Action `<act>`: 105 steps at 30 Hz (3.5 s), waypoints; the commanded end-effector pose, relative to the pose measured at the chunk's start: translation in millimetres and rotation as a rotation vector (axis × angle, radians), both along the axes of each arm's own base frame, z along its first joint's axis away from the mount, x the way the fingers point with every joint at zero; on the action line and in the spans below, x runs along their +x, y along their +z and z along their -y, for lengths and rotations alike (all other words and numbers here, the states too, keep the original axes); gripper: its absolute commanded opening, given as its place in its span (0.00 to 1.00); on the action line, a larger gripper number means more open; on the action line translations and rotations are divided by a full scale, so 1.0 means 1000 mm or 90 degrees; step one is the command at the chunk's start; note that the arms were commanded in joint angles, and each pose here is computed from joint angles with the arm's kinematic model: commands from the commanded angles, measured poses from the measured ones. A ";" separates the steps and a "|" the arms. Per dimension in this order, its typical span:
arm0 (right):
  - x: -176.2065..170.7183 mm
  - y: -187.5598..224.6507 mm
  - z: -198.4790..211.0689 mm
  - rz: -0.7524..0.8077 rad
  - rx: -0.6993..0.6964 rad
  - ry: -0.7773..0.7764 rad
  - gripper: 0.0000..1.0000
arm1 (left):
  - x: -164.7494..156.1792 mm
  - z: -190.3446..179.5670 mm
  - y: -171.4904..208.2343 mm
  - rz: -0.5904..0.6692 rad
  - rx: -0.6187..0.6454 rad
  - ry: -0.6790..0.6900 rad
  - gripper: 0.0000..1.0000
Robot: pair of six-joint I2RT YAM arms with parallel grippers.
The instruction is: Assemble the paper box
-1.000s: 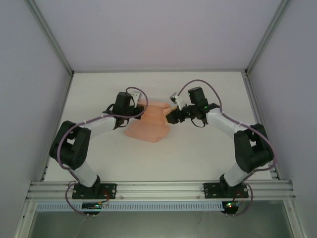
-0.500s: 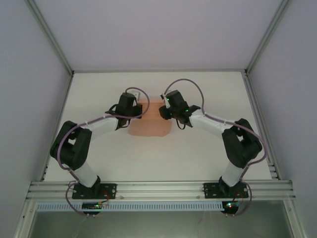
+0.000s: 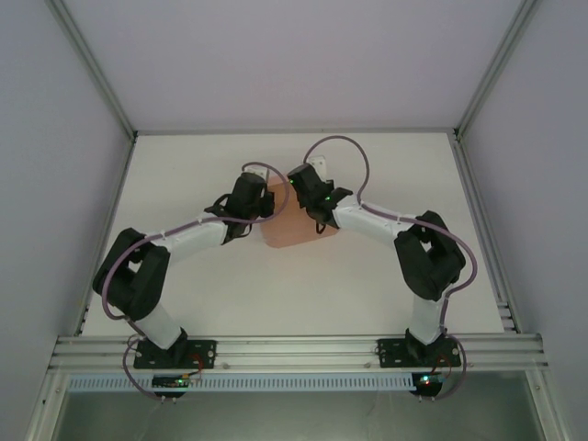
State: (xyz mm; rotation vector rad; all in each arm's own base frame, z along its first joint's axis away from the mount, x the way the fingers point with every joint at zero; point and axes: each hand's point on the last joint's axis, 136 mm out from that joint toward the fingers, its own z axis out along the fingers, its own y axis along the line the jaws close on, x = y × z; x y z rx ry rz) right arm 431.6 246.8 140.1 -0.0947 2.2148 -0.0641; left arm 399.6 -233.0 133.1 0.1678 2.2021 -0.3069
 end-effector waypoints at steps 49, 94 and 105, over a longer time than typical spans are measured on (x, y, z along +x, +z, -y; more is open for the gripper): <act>-0.055 0.043 -0.010 0.060 0.087 0.270 0.99 | 0.014 0.003 0.008 -0.043 -0.039 -0.080 0.00; -0.138 0.025 0.153 -0.089 0.263 0.013 0.99 | -0.050 0.065 -0.122 -0.153 0.753 -0.569 0.26; -0.129 0.038 0.142 -0.039 0.266 0.075 0.99 | -0.066 0.066 -0.004 -0.013 0.627 -0.566 1.00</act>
